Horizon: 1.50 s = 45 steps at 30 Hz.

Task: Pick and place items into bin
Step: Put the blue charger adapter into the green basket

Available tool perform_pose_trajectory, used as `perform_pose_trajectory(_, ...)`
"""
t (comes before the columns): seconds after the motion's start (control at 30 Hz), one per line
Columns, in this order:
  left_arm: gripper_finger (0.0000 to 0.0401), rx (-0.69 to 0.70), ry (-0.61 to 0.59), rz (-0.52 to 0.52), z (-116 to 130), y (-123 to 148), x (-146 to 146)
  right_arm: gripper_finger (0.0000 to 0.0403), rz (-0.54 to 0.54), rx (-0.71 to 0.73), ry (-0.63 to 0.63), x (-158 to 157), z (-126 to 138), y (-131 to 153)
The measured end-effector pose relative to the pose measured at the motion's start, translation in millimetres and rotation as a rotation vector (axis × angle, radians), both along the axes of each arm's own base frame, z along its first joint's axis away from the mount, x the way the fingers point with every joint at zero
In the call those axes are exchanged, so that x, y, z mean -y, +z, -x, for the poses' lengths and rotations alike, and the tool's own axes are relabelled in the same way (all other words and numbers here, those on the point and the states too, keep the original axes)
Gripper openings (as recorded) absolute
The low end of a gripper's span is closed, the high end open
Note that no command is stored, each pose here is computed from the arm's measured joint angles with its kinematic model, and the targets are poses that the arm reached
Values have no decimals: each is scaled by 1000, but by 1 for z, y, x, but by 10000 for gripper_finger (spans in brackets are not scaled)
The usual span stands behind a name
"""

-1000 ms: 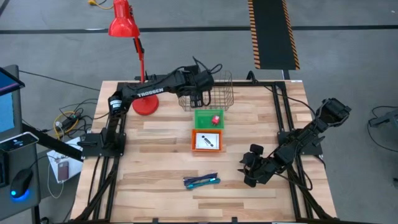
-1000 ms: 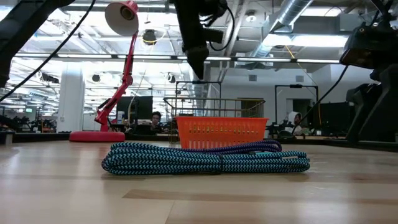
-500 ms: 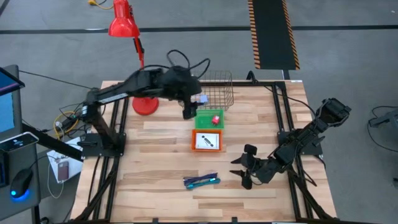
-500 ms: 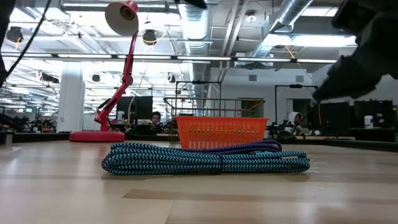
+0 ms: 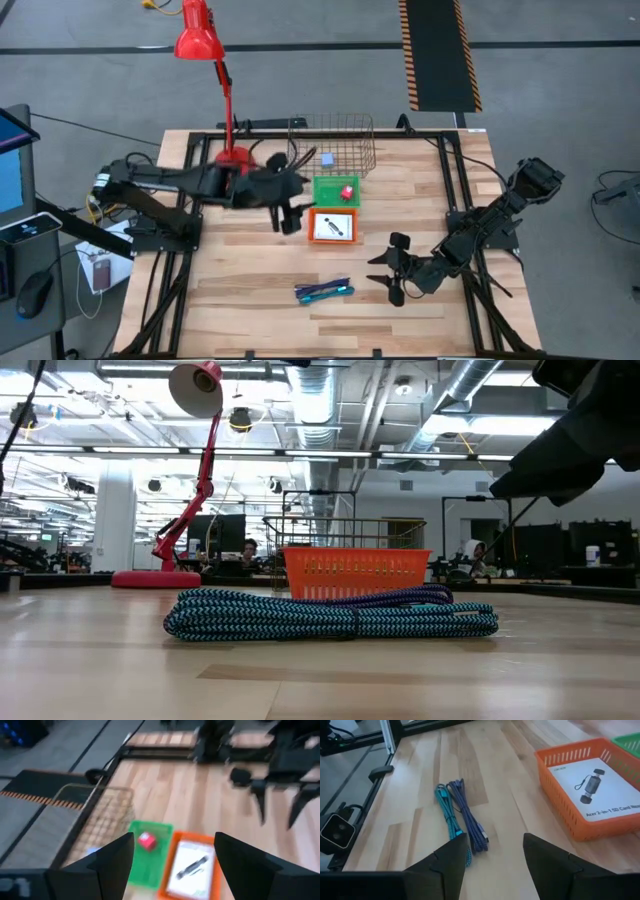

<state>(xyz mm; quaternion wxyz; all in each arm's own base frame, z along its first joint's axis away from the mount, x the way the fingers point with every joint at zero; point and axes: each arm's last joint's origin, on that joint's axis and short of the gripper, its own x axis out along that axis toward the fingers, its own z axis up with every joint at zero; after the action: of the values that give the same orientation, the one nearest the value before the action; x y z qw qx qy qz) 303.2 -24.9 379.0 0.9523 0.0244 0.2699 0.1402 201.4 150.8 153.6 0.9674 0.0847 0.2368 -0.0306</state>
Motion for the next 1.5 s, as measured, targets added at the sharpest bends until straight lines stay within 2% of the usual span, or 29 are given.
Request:
perform_pose_trajectory(0.27, 265, 244, -65, 148, 26, -61, 29, 187, 40, 27, 27, -8, -13, -21)
perform_pose_trajectory(0.47, 265, 313, -143, 221, 39, -105, 57, 187, 50, 43, 11, -8, -25, -42)
perform_pose_trajectory(0.6, 265, 321, -155, 235, 46, -126, 71, 187, 56, 32, -7, -4, -30, -52)
perform_pose_trajectory(0.83, 265, 336, -104, 201, 54, -133, 84, 187, 38, 38, -10, 0, -34, -49)
perform_pose_trajectory(1.2, 265, 327, -107, 207, 54, -134, 85, 187, 32, 57, -8, 0, -35, -46)
perform_pose_trajectory(1.5, 265, 291, -119, 167, 55, -137, 84, 187, 29, 171, 8, 1, -40, -27)
